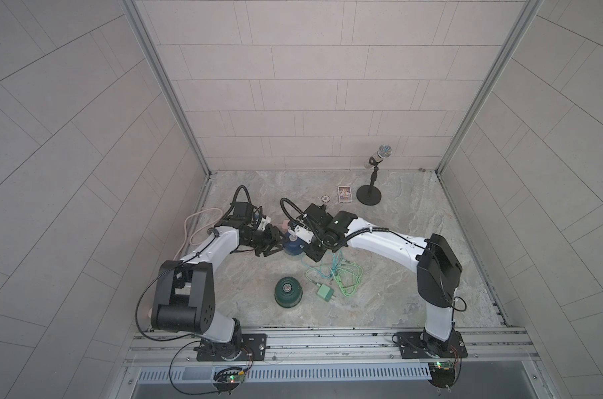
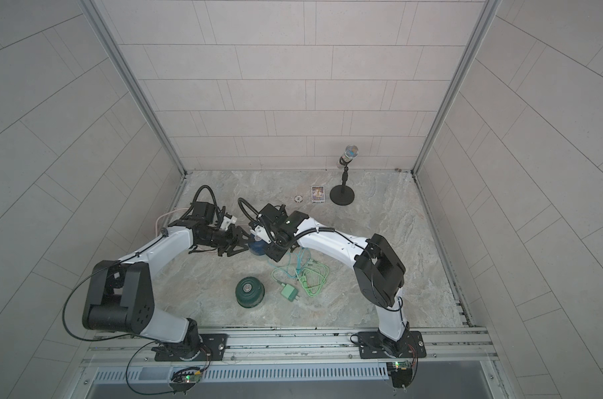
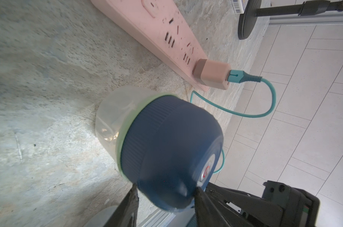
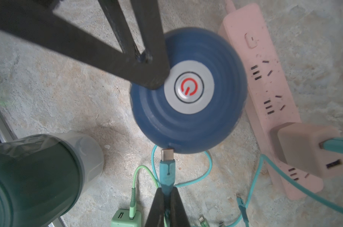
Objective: Charge the cordless meat grinders
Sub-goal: Insert the charging cable into the cordless meat grinder.
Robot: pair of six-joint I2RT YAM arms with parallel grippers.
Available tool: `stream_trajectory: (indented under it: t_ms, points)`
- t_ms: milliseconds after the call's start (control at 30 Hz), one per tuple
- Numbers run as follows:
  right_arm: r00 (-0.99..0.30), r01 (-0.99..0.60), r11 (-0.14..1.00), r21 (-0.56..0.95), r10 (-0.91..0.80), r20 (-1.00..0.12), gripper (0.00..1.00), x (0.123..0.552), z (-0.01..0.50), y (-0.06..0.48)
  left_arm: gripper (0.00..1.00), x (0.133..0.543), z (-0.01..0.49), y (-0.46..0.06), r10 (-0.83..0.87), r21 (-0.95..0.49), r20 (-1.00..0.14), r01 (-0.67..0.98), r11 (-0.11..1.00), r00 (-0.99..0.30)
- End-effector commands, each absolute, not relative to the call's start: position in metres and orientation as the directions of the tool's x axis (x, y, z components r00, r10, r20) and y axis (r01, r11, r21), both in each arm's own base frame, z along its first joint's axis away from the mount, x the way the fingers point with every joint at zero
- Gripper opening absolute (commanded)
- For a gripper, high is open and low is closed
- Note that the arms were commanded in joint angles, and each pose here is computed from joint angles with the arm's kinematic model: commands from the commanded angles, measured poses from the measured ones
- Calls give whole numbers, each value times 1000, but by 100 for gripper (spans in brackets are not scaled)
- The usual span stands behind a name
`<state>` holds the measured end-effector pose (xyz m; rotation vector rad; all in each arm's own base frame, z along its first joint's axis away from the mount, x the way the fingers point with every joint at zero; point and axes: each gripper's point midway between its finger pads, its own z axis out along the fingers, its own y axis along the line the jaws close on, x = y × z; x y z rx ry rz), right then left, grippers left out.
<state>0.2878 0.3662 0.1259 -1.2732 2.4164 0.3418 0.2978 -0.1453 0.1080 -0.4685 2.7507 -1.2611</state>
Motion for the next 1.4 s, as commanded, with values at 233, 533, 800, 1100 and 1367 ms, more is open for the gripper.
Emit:
stream_trajectory:
  t_ms: [233, 533, 800, 1100, 1367]
  points:
    - [-472, -826, 553, -110, -784, -403, 4, 297, 126, 359, 47, 277, 79, -138, -316, -672, 130, -318, 669, -940]
    - [-466, -825, 545, -153, -807, -362, 4, 299, 120, 355, 47, 278, 80, -138, -315, -676, 127, -315, 666, -940]
    - [-448, -826, 534, -179, -816, -365, 4, 298, 123, 365, 47, 276, 78, -139, -316, -674, 138, -323, 665, -939]
    - [-520, -794, 592, -136, -778, -353, 4, 298, 129, 372, 47, 273, 78, -147, -309, -684, 141, -318, 657, -941]
    - [-547, -774, 625, -100, -740, -393, 4, 302, 136, 384, 47, 269, 77, -153, -296, -689, 146, -312, 655, -944]
